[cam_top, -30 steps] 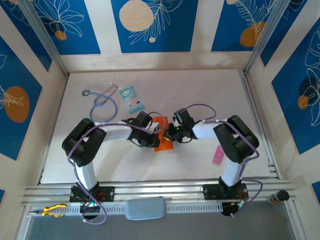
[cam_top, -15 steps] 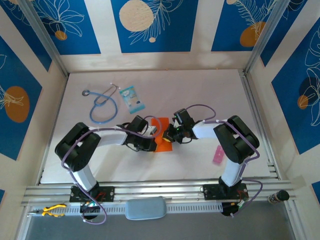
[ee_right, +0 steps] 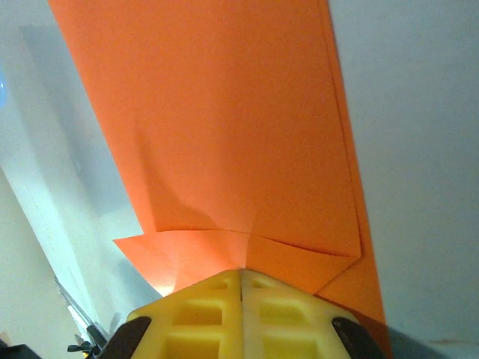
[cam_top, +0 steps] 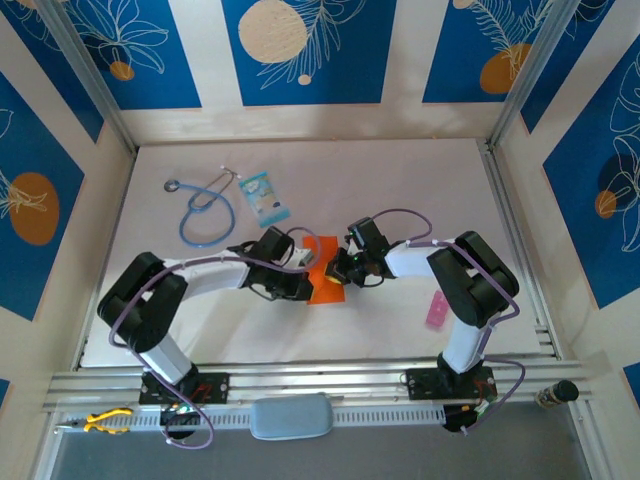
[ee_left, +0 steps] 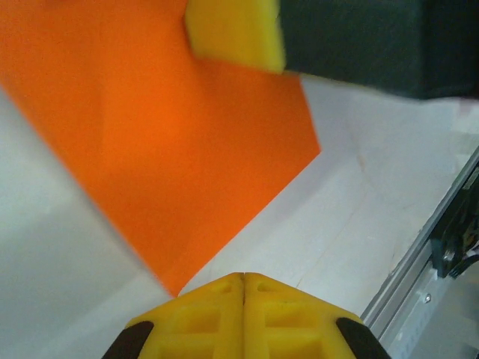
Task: Fold a paper plane with a square sheet of paper (pick it up from the middle)
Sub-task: Fold the triangle a second time at the center of the table.
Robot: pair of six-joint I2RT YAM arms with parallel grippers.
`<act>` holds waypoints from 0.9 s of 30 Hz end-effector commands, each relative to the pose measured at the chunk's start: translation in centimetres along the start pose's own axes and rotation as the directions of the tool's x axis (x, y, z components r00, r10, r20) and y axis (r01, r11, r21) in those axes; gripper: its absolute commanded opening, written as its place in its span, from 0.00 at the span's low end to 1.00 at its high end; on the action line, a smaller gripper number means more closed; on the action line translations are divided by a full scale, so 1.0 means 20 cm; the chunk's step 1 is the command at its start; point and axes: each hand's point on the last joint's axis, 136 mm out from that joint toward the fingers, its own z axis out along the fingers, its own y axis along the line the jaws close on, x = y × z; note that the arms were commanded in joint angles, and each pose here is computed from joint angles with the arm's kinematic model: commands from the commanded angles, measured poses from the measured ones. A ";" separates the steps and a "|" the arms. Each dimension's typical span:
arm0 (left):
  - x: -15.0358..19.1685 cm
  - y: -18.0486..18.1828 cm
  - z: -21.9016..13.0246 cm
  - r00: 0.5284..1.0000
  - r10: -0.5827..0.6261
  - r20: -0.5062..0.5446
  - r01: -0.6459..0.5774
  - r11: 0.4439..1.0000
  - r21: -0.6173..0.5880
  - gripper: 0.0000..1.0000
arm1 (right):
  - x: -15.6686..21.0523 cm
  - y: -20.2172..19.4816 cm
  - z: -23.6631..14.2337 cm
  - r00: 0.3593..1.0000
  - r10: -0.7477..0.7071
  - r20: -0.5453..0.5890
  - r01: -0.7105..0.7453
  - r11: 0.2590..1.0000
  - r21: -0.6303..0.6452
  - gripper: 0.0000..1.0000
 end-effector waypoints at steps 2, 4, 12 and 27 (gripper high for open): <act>-0.07 0.09 0.04 0.999 -0.042 0.013 0.043 0.998 -0.054 0.00 | 0.05 -0.20 0.01 0.998 0.062 -0.005 -0.061 0.989 0.132 0.00; -0.06 0.13 0.07 0.999 -0.050 0.002 0.050 0.995 -0.081 0.00 | 0.05 -0.19 0.01 0.998 0.054 -0.011 -0.053 0.991 0.119 0.00; 0.07 0.26 0.12 0.994 -0.090 -0.057 0.081 0.986 -0.143 0.00 | 0.03 -0.05 -0.02 1.000 -0.009 -0.020 0.010 0.999 0.039 0.01; 0.12 0.29 0.13 0.991 -0.117 -0.062 0.106 0.982 -0.158 0.00 | 0.21 0.05 0.08 0.990 -0.101 -0.095 0.102 0.995 -0.002 0.01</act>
